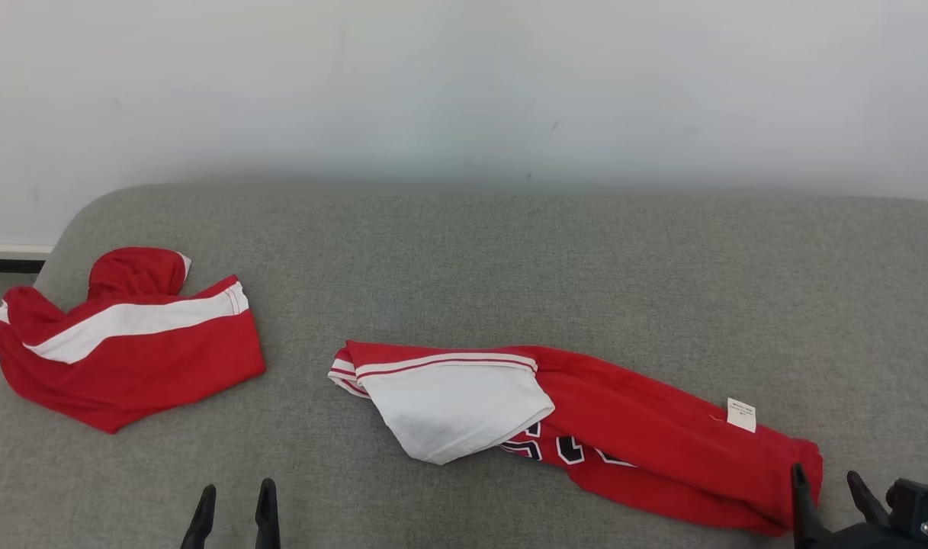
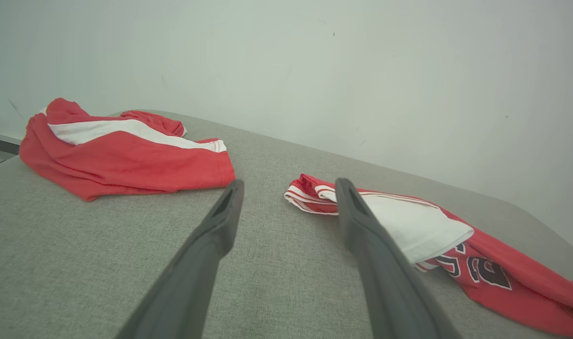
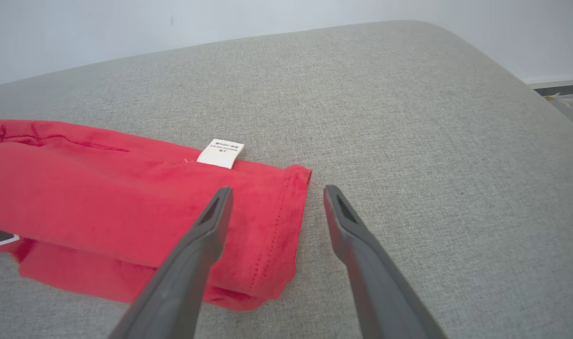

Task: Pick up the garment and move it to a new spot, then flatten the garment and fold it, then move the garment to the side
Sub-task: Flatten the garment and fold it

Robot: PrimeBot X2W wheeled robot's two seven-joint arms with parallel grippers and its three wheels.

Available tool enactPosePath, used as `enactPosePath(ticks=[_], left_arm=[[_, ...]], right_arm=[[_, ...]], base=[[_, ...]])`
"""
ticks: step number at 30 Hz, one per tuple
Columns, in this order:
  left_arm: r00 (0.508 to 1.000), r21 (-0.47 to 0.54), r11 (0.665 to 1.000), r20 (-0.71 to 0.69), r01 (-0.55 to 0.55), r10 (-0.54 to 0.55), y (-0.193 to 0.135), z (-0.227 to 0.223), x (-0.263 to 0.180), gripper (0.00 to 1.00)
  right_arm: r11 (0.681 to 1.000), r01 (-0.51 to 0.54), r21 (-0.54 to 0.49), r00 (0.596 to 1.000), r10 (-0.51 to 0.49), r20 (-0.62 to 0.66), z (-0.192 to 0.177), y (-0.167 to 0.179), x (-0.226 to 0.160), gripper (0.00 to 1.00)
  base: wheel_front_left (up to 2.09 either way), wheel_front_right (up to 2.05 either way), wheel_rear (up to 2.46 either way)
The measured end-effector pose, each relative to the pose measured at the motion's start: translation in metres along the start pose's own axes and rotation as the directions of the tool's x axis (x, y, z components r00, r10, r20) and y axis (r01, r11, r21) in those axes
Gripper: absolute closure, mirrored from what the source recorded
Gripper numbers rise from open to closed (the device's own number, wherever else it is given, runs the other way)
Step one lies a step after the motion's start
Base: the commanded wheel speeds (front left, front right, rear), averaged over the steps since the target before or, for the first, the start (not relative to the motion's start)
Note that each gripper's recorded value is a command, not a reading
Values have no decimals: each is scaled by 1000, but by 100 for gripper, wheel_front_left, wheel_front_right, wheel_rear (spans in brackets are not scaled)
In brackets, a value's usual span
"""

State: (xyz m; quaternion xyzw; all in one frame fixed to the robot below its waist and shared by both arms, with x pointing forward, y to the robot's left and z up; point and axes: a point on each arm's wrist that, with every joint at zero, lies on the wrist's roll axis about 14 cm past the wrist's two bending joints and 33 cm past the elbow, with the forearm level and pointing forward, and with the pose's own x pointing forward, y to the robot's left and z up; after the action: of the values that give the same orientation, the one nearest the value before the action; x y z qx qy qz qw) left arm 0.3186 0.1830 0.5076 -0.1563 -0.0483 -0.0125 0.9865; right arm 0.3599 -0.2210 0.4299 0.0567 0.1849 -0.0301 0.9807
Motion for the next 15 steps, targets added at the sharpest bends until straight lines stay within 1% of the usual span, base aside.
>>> enactPosePath(ticks=[6,9,15], left_arm=[[1000,1,1000,2,-3,3,1,0,-4,0],[1000,2,1000,-10,0,0,0,-3,-5,0],[1000,22,1000,-29,10,-9,-1,-9,-5,0]], right_arm=[[1000,-24,-3,989,24,146,23,7,-14,0],[999,-45,3,982,44,186,25,13,-21,0],[997,-82,-7,948,80,308,42,25,-35,0]], base=[[0,0,0],[0,0,0],[0,0,0]])
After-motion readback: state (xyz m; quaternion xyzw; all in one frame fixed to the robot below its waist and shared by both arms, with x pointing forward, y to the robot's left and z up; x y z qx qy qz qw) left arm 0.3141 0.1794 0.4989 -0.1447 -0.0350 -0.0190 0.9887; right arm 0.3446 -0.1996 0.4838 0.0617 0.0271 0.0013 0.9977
